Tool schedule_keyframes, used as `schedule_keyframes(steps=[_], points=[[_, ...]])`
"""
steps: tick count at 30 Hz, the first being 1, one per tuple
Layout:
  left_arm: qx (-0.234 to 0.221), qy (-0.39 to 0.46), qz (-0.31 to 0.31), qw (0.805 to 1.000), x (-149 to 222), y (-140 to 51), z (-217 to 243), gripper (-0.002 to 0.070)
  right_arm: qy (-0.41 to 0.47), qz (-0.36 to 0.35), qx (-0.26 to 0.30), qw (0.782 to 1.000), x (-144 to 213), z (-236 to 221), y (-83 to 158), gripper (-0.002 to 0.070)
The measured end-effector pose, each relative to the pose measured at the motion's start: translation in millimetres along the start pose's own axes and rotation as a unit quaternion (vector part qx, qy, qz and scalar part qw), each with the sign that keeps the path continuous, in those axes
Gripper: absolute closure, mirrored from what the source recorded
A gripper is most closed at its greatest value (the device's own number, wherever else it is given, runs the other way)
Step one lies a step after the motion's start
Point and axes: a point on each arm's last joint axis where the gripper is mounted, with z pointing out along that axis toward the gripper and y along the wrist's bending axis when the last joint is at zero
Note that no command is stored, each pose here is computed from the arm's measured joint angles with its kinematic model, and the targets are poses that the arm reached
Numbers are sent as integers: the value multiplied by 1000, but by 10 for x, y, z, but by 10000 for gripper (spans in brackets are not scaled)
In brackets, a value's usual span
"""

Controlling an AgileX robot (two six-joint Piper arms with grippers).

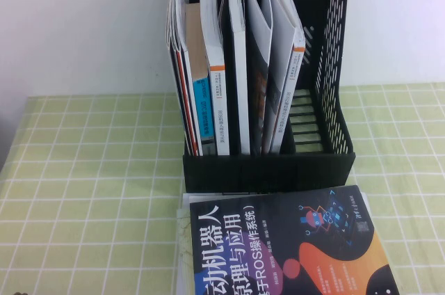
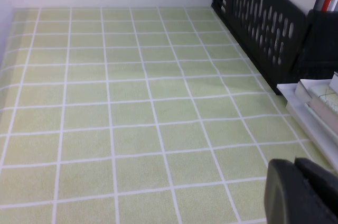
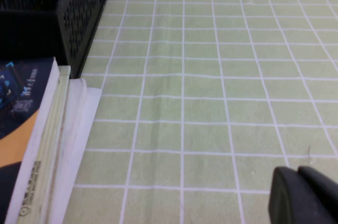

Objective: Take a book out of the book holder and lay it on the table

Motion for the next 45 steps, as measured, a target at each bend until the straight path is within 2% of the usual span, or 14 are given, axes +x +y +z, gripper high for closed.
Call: schedule_keyframes(steps=[26,30,34,38,40,42,45], points=[[1,-7,1,1000,-10,-1,2,678,-1,-10,4,1000,-2,0,-8,678],[4,-35,1,999,-56,-6,2,678,-23,-14,5,1000,-27,8,-8,678],[14,-81,-11,997,-138,-22,-7,678,-88,-15,4,996,-145,-5,-4,678],[27,-115,-59,991,-202,-35,-20,678,-161,-15,2,987,-275,-38,1,678],[39,-133,-109,984,-236,-41,-30,678,-207,-11,0,978,-353,-69,5,678],[53,-158,-171,971,-282,-43,-43,678,-256,9,-7,967,-435,-110,8,678],[81,-192,-296,932,-357,-32,-72,678,-345,48,-24,937,-575,-208,11,678]])
